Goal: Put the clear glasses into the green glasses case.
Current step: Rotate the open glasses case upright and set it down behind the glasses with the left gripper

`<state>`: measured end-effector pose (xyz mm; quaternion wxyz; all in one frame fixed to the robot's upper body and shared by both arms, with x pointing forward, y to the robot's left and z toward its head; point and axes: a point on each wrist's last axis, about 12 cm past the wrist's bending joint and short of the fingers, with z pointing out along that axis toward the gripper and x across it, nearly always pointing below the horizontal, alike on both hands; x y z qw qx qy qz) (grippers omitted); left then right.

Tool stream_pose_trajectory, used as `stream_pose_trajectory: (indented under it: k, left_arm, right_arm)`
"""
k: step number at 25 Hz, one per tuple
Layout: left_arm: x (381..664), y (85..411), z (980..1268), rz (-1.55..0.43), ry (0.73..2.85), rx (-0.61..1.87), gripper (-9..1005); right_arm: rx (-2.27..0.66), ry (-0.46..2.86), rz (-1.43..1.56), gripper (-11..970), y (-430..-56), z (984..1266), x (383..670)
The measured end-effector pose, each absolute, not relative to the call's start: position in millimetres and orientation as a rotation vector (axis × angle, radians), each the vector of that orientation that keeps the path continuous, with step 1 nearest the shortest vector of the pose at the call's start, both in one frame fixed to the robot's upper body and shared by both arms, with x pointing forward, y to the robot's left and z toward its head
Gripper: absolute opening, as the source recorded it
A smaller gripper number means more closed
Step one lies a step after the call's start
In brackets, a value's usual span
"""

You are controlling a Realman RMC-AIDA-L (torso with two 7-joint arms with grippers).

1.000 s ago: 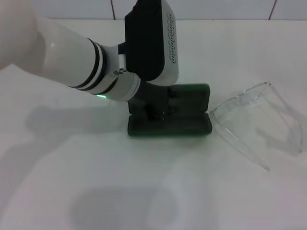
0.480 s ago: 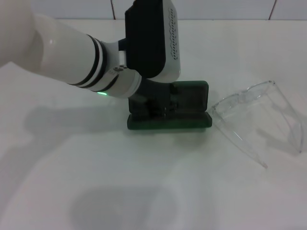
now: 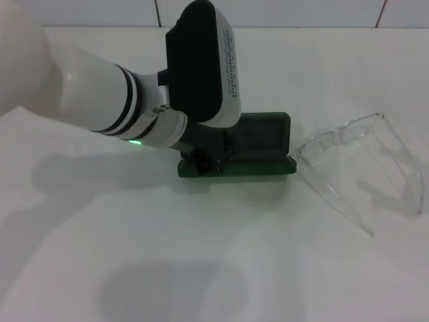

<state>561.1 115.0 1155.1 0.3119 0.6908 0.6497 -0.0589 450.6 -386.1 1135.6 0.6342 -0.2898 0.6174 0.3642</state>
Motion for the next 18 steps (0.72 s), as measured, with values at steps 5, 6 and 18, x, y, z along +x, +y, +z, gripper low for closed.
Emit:
stream_pose_trajectory:
  k: [5, 6, 18]
  left_arm:
    - [560, 116, 1150, -0.161, 1.733, 1.819, 145]
    - [560, 118, 1148, -0.161, 1.738, 1.811, 133]
    - [556, 116, 1132, -0.149, 1.739, 1.804, 49]
  right_arm:
    - [-0.659, 1.414, 0.845, 875, -385, 1134, 450]
    - [-0.658, 1.414, 0.847, 875, -384, 1134, 450]
    - [-0.656, 1.409, 0.866, 874, -383, 1132, 449]
